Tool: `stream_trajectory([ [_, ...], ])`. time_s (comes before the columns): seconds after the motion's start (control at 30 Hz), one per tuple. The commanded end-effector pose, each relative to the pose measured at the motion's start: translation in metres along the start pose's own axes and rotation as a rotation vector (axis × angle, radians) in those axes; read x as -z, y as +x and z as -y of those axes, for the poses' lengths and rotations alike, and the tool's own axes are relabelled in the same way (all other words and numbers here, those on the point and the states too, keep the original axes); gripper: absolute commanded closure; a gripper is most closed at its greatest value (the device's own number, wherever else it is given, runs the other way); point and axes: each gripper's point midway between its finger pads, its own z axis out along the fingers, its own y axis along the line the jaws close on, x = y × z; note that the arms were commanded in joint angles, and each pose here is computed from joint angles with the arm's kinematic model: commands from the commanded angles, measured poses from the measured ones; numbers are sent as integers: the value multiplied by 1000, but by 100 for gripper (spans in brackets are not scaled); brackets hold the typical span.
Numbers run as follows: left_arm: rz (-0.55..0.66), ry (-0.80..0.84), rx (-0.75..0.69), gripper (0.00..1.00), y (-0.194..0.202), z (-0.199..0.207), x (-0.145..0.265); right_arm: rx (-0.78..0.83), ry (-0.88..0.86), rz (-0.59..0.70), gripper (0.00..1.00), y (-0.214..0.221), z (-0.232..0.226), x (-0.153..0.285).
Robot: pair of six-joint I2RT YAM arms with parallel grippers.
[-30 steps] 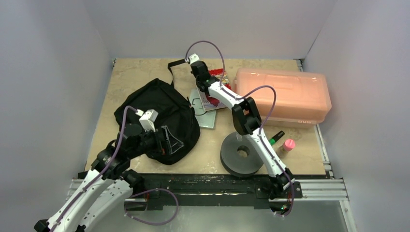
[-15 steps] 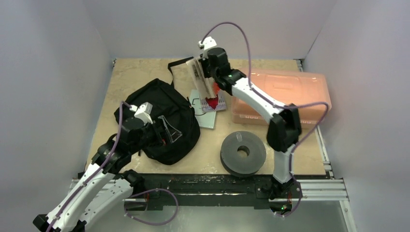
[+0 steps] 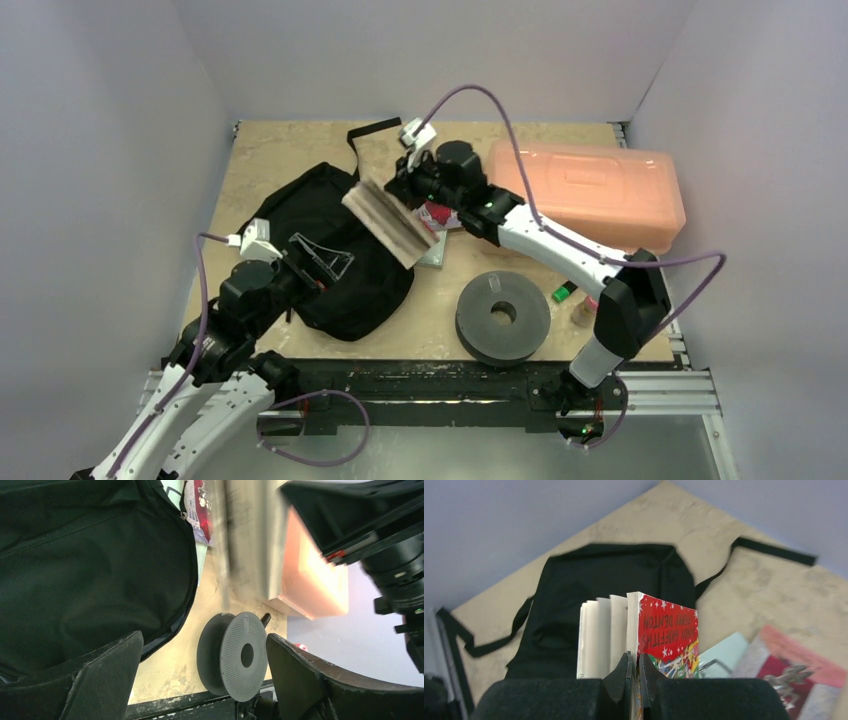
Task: Pack the student bag
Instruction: Pick up the book from the center of the board.
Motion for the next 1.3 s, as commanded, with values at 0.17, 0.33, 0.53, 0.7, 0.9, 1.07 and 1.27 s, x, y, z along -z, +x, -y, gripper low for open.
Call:
stream_trajectory([
  [0.17, -6, -145, 34, 6, 19, -50, -11, -31, -306, -196, 100, 88, -92, -9],
  [0.33, -54, -168, -3, 5, 28, -52, -23, -287, -282, -253, 27, 87, -95, 20],
  [0.53, -97, -136, -66, 4, 32, -42, -37, -443, -46, -217, 14, 90, -44, 60],
  [0.7, -141, -208, -189, 0, 30, -42, -61, -532, -8, -194, 13, 120, -27, 78],
  [0.9, -194, -362, -272, 0, 16, -70, -99, -539, 6, -261, 14, 152, -24, 75],
  [1.07, -287, -146, -49, 0, 44, -75, -142, -534, -14, -258, 15, 154, -26, 73],
  [1.27, -157, -34, 58, 2, 52, -87, -153, -520, -19, -236, 15, 152, -26, 76],
])
